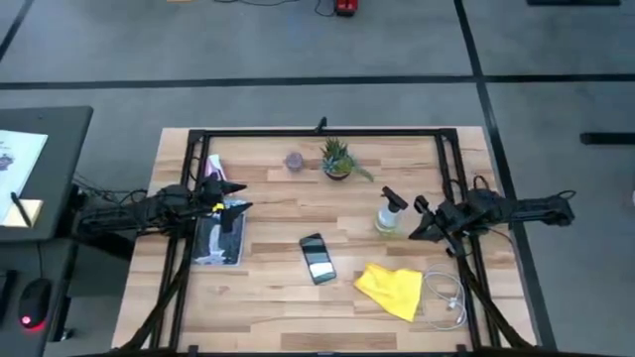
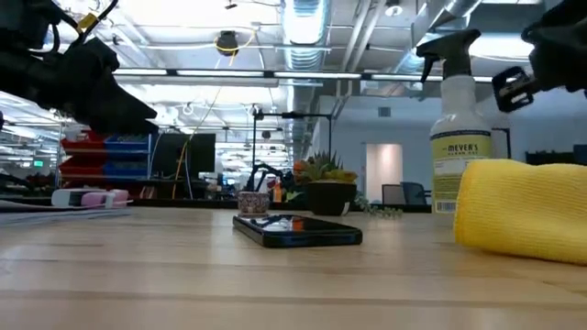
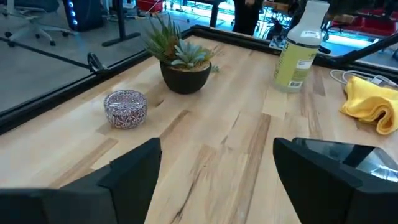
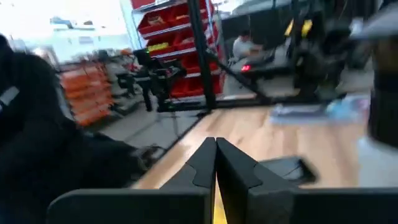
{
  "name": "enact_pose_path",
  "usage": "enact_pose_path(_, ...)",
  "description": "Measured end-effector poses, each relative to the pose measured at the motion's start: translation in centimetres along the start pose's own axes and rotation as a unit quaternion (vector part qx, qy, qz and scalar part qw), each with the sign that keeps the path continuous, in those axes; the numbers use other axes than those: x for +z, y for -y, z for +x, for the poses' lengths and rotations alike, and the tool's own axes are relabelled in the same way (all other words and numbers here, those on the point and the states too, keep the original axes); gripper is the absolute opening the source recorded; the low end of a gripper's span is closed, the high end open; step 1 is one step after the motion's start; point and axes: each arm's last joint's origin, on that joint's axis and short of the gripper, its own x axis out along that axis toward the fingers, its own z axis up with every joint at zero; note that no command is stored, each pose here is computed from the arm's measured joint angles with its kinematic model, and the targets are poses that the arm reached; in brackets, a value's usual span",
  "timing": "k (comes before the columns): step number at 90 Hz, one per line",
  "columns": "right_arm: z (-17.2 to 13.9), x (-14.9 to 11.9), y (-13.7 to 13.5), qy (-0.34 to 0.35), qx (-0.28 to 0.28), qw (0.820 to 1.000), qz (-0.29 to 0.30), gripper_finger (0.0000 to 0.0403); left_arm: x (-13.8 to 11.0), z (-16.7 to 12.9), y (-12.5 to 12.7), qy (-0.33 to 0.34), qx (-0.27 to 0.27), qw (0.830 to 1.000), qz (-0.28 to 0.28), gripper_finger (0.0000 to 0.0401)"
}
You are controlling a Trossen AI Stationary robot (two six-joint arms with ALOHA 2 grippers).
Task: Apply microfiber cloth
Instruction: Return to home position
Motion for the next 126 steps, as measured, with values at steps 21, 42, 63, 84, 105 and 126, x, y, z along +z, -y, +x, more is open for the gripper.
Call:
enact_pose_path(21, -0.2, -0.2, 1.1, -0.002, -0.136, 0.990, -0.029, 0.0001, 0.0, 0.0, 0.0, -0.002, 0.000, 1.000, 0.001, 0.0287)
enact_pose_path(42, -0.3, 0.0, 1.5, 0.005, -0.154, 0.988, -0.031, 0.0001, 0.0, 0.0, 0.0, -0.001, 0.000, 1.000, 0.000, 0.0287)
enact_pose_path(63, -0.3, -0.1, 1.6, 0.002, -0.158, 0.987, -0.030, 0.0001, 0.0, 0.0, 0.0, -0.001, 0.000, 1.000, 0.000, 0.0287)
enact_pose_path(84, -0.3, -0.1, 1.6, 0.002, -0.158, 0.987, -0.030, 0.0001, -0.1, 0.0, 0.0, -0.001, 0.000, 1.000, 0.000, 0.0287)
enact_pose_path(105, -0.3, 0.0, 1.6, 0.003, -0.158, 0.987, -0.030, 0.0001, -0.1, 0.0, 0.0, -0.001, 0.000, 1.000, 0.000, 0.0287)
enact_pose_path(126, -0.3, 0.0, 1.6, 0.003, -0.158, 0.987, -0.030, 0.0001, -0.1, 0.0, 0.0, -0.001, 0.000, 1.000, 0.001, 0.0287)
